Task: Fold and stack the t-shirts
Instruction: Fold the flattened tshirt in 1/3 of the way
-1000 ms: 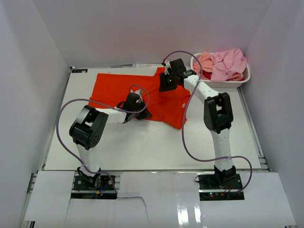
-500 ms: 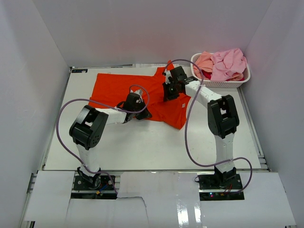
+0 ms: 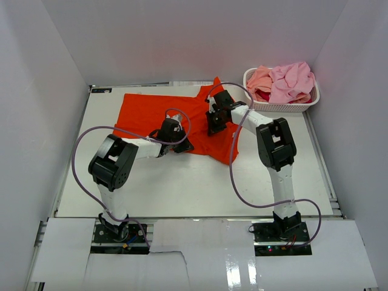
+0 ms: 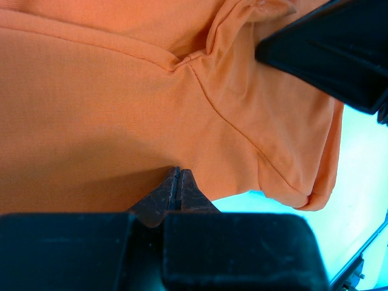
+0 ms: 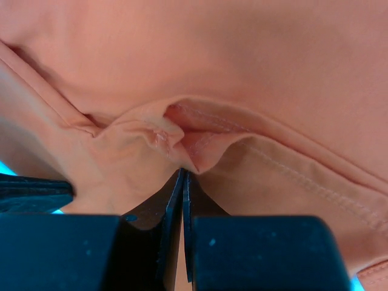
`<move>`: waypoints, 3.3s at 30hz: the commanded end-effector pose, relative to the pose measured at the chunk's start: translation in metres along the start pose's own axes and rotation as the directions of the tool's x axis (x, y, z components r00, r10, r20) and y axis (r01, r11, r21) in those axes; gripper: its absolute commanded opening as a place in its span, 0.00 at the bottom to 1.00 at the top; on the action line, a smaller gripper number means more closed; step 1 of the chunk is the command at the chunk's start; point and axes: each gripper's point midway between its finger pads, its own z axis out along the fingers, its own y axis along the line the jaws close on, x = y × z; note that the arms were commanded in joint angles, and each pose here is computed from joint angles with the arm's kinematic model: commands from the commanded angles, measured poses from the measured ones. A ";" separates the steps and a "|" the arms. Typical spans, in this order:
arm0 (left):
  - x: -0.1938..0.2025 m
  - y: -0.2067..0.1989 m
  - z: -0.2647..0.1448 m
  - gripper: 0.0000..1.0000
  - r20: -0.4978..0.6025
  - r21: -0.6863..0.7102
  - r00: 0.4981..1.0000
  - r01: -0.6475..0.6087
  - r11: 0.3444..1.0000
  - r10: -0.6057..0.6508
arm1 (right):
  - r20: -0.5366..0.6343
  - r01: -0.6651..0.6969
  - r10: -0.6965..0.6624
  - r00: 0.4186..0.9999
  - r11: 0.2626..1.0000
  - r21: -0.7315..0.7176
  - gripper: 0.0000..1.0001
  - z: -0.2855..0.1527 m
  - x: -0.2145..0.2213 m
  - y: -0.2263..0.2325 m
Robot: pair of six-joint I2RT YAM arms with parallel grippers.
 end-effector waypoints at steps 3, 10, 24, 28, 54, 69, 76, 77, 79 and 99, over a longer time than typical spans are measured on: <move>-0.003 -0.006 -0.012 0.00 0.005 -0.014 1.000 -0.022 1.000 0.022 | 0.086 0.030 -0.030 0.996 1.000 0.007 0.08 0.001 -0.031 0.004; -0.001 -0.003 -0.014 0.00 0.004 -0.020 1.000 -0.024 1.000 0.024 | 0.116 0.027 -0.027 0.993 1.000 -0.004 0.08 0.007 -0.048 0.007; 0.004 0.001 -0.016 0.00 -0.005 -0.030 1.000 -0.024 0.999 0.024 | 0.169 0.003 0.001 0.986 1.000 -0.024 0.08 0.026 -0.062 0.010; 0.005 0.001 -0.017 0.00 -0.006 -0.031 1.000 -0.025 0.999 0.025 | 0.177 0.002 0.002 0.984 1.000 -0.023 0.08 0.026 -0.069 0.010; -0.009 -0.018 -0.025 0.00 0.015 0.008 0.999 -0.052 0.999 0.052 | 0.216 0.072 -0.094 0.972 0.992 0.105 0.58 -0.096 -0.051 0.020; -0.021 -0.026 -0.024 0.00 0.026 0.007 0.997 -0.066 0.998 0.066 | 0.086 -0.063 0.051 0.995 0.989 0.134 0.69 -0.146 0.095 0.015; -0.020 -0.019 -0.013 0.00 0.017 -0.015 0.996 -0.082 0.997 0.082 | 0.083 -0.137 0.137 0.987 0.990 -0.006 0.67 -0.139 0.115 0.018; -0.017 -0.015 -0.010 0.00 0.008 -0.022 0.997 -0.081 0.996 0.081 | 0.076 -0.143 0.143 0.987 0.990 -0.016 0.67 -0.137 0.119 0.018; -0.015 -0.010 -0.006 0.00 0.000 -0.035 0.997 -0.077 0.996 0.077 | 0.079 -0.152 0.154 0.985 0.988 -0.040 0.67 -0.133 0.118 0.019; 0.000 0.004 0.006 0.00 -0.045 -0.062 0.997 -0.068 0.996 0.065 | 0.040 -0.190 0.194 0.980 0.978 -0.088 0.57 -0.099 0.121 0.009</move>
